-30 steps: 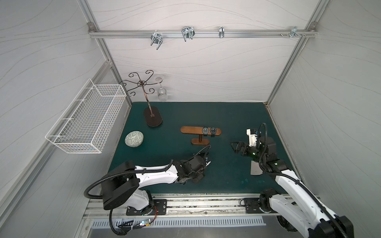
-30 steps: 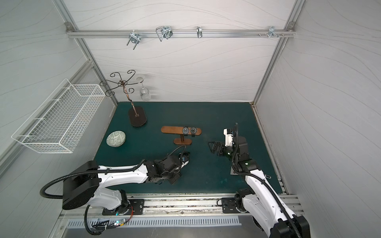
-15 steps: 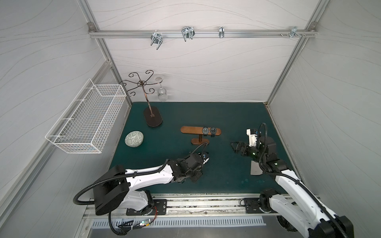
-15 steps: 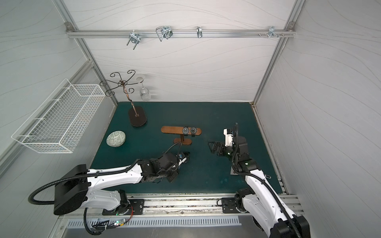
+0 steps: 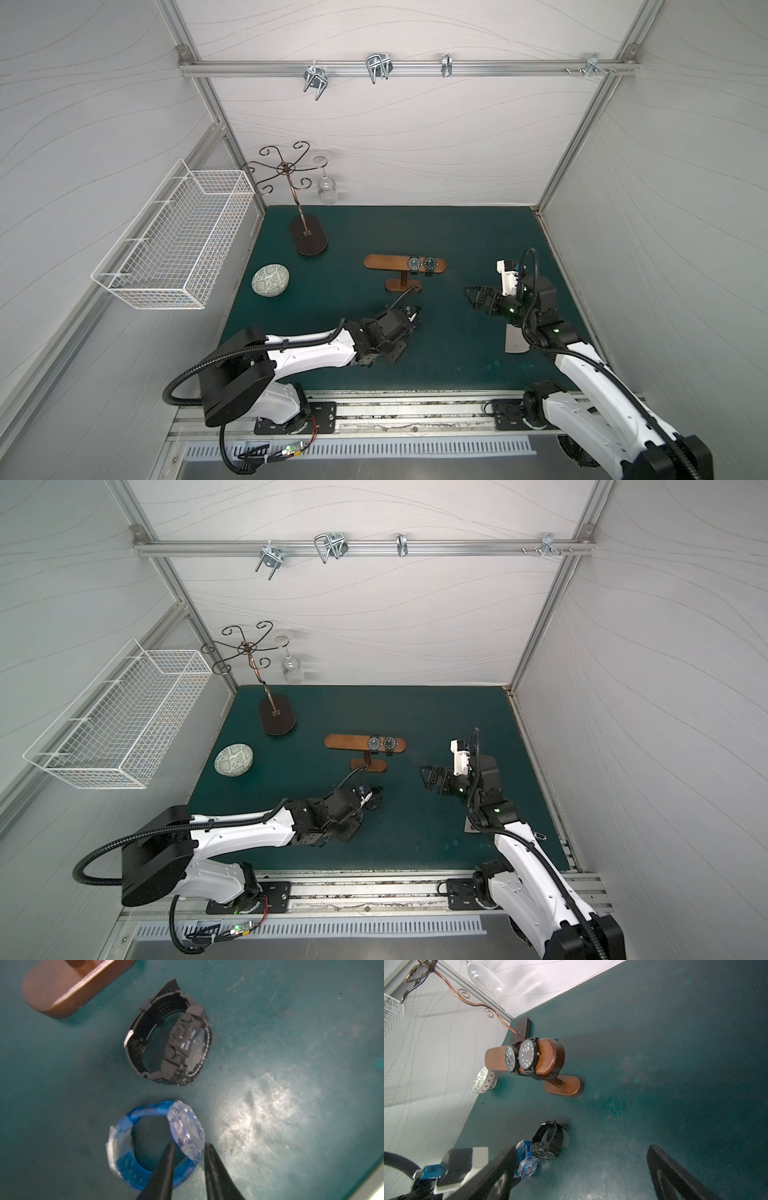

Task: Place watch on stand
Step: Pick up the watch at the center of the board.

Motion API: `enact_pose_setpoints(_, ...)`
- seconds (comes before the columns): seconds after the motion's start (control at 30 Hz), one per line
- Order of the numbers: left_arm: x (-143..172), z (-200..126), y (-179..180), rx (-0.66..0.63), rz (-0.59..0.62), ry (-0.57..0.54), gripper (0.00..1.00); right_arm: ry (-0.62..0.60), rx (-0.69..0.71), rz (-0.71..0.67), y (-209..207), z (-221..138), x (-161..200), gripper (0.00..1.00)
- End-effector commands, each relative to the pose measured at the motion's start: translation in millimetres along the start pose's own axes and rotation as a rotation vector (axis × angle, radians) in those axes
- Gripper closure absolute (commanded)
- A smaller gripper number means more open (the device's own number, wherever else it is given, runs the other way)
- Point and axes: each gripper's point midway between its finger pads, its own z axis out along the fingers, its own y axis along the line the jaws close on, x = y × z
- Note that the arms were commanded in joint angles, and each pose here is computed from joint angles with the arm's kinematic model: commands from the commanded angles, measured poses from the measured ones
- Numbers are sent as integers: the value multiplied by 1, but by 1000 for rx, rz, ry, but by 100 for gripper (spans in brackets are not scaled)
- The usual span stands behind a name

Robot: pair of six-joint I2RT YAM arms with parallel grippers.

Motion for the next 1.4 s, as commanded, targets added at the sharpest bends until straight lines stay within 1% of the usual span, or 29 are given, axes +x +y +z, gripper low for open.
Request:
enact_pose_setpoints(0.0,-32,-3,1,-19,-66,-87,67,-2,-5,-14,1,-2,0,1)
enact_pose_setpoints(0.17,-34,6,1,-31,-69,-72,66,-3,-6,-14,1,-1,-1,1)
enact_pose_setpoints(0.3,-33,11,0,-37,-68,-54,71,1,-5,-12,1,-1,0,1)
enact_pose_setpoints(0.4,-30,12,3,-44,-77,-42,73,2,-6,-13,1,0,0,1)
enact_pose_setpoints(0.57,-25,10,10,-52,-103,-39,73,5,-8,-10,1,0,1,1)
enact_pose_setpoints(0.8,-17,14,8,-21,-82,-8,70,8,-3,-11,-1,1,1,1)
enact_pose_setpoints(0.9,-14,15,8,-7,-59,13,70,9,-1,-12,-1,1,1,1)
enact_pose_setpoints(1.2,-10,15,-4,69,-12,29,71,12,1,-11,-2,2,2,1)
enact_pose_setpoints(1.27,-9,17,-3,65,-11,35,73,12,3,-11,-2,2,2,1)
enact_pose_setpoints(1.37,-8,17,-3,67,-13,39,82,13,4,-10,-3,2,2,1)
